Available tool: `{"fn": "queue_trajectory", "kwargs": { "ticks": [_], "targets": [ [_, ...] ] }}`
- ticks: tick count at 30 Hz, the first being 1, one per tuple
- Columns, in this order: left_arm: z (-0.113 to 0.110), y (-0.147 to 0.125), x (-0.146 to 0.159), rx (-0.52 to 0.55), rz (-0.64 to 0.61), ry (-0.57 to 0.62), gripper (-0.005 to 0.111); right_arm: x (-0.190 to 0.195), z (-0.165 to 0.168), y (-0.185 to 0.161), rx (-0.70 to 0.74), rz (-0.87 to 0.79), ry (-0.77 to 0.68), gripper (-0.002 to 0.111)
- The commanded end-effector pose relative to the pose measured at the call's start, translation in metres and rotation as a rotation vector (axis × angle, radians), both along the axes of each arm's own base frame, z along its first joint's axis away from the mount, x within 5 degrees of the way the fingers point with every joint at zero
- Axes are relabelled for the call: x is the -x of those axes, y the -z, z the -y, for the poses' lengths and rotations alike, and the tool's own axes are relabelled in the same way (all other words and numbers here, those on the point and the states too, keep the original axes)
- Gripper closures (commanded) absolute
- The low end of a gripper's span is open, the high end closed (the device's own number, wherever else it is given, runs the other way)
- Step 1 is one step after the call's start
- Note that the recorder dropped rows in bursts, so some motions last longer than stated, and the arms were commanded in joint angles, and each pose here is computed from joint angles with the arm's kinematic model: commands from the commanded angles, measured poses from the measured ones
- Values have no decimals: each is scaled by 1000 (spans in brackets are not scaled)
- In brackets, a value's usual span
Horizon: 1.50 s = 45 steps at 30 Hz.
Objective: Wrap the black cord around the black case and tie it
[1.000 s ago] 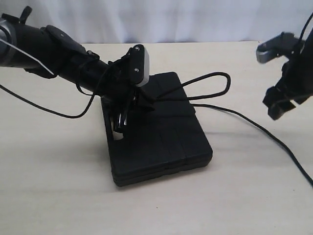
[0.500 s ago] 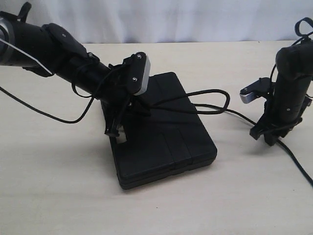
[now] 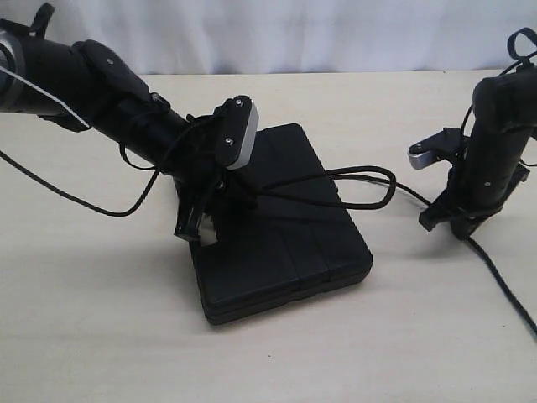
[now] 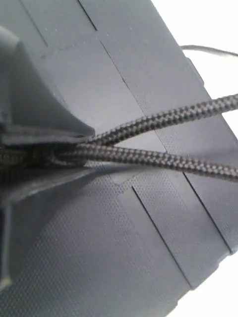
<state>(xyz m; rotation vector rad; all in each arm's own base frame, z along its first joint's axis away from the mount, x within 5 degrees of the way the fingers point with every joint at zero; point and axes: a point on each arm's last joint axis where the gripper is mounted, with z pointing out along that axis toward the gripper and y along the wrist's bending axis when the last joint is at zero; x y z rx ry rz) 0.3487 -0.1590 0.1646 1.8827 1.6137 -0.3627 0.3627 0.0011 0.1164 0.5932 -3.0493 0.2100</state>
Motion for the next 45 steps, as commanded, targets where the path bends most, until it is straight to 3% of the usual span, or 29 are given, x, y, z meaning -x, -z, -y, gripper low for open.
{"fn": "queue_trajectory", "kwargs": {
  "ticks": [1,7,16,20,23,28,34,45],
  "targets": [
    [-1,-3,2,-44,38,75,107,-10,-19,-25,-213,35,77,104],
    [-10,0,-9,-183,183,70,107,-36,-50,-65,-585,135,241,104],
    [22,-3,-11,-418,547,253,107,-58,-56,-99,-688,251,317,104],
    [28,-7,-13,-475,663,312,107,-67,-53,-90,-667,310,373,104],
    [29,-9,-13,-475,675,310,107,-73,-44,-67,-559,305,428,95],
    [29,-9,-13,-474,674,308,107,-71,-31,-36,-382,236,384,62],
    [29,-8,-12,-468,661,305,107,-60,-13,-48,-150,135,354,65],
    [29,-7,-12,-469,660,307,107,-37,-22,-13,-135,48,371,65]
  ]
}}
